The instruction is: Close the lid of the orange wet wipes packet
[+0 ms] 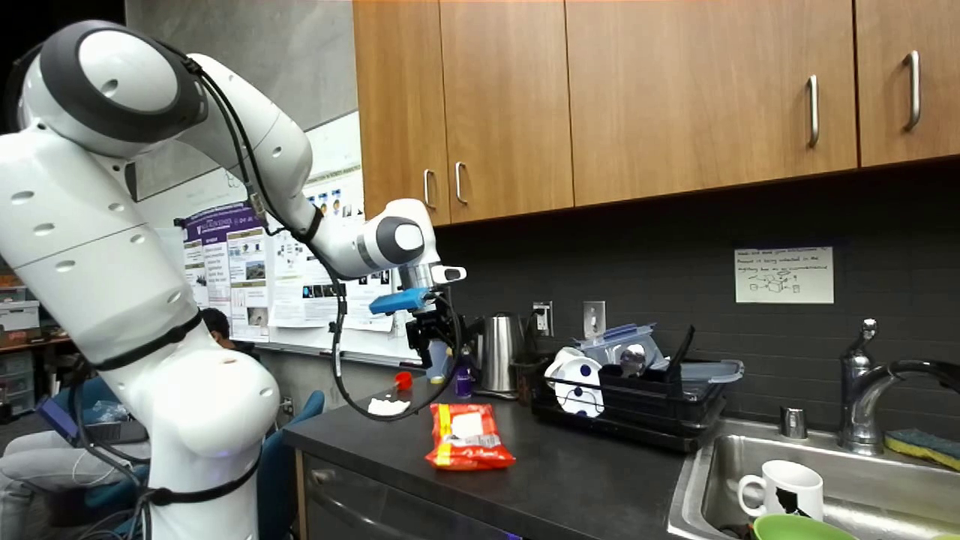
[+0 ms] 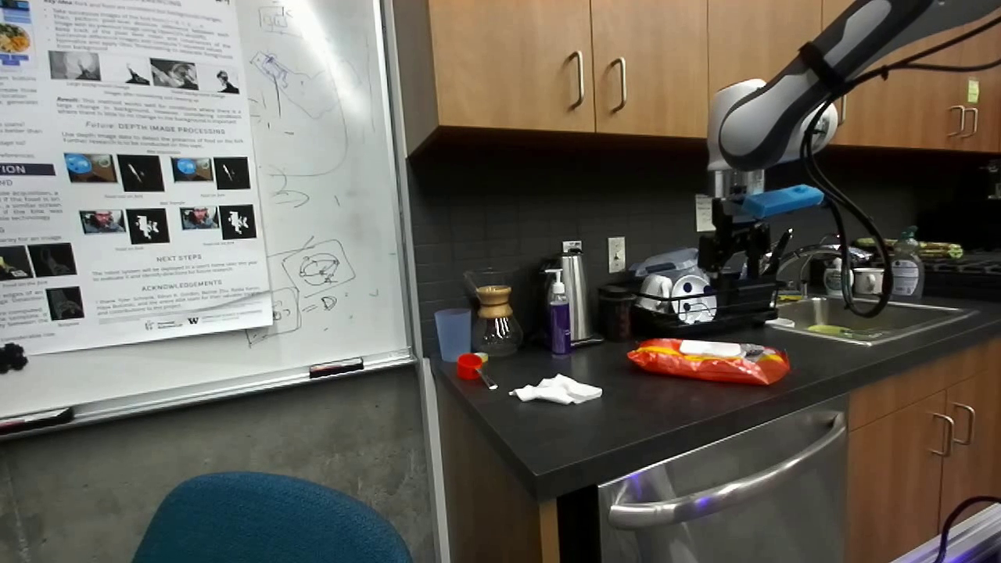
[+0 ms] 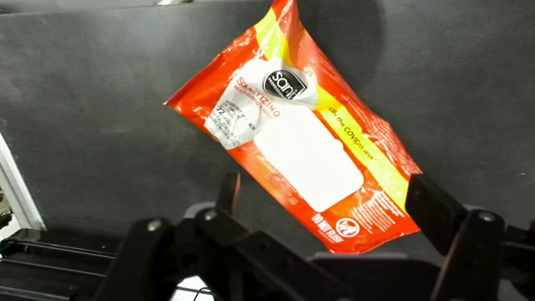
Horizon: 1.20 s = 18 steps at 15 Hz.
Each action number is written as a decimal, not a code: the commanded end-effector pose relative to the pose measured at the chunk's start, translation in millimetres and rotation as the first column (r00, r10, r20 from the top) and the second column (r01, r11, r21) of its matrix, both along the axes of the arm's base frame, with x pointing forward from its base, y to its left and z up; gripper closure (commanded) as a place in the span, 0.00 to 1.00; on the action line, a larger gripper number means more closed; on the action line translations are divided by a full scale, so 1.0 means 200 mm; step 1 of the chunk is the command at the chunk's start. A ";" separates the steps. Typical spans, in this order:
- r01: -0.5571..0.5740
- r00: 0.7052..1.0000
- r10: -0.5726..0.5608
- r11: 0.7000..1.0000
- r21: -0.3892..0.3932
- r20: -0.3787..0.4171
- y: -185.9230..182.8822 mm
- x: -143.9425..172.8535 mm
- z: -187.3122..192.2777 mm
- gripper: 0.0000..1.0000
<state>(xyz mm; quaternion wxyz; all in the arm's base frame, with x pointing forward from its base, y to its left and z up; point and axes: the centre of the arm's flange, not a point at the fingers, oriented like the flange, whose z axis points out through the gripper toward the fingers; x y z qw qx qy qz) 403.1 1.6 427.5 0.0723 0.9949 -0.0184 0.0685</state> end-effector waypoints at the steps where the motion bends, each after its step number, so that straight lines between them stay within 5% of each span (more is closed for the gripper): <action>1: 0.012 1.000 -0.012 1.000 0.002 -0.012 0.05 -0.07 0.00 0.00; 18: -0.002 0.999 0.004 0.999 0.037 -0.043 0.09 -0.05 -0.02 0.00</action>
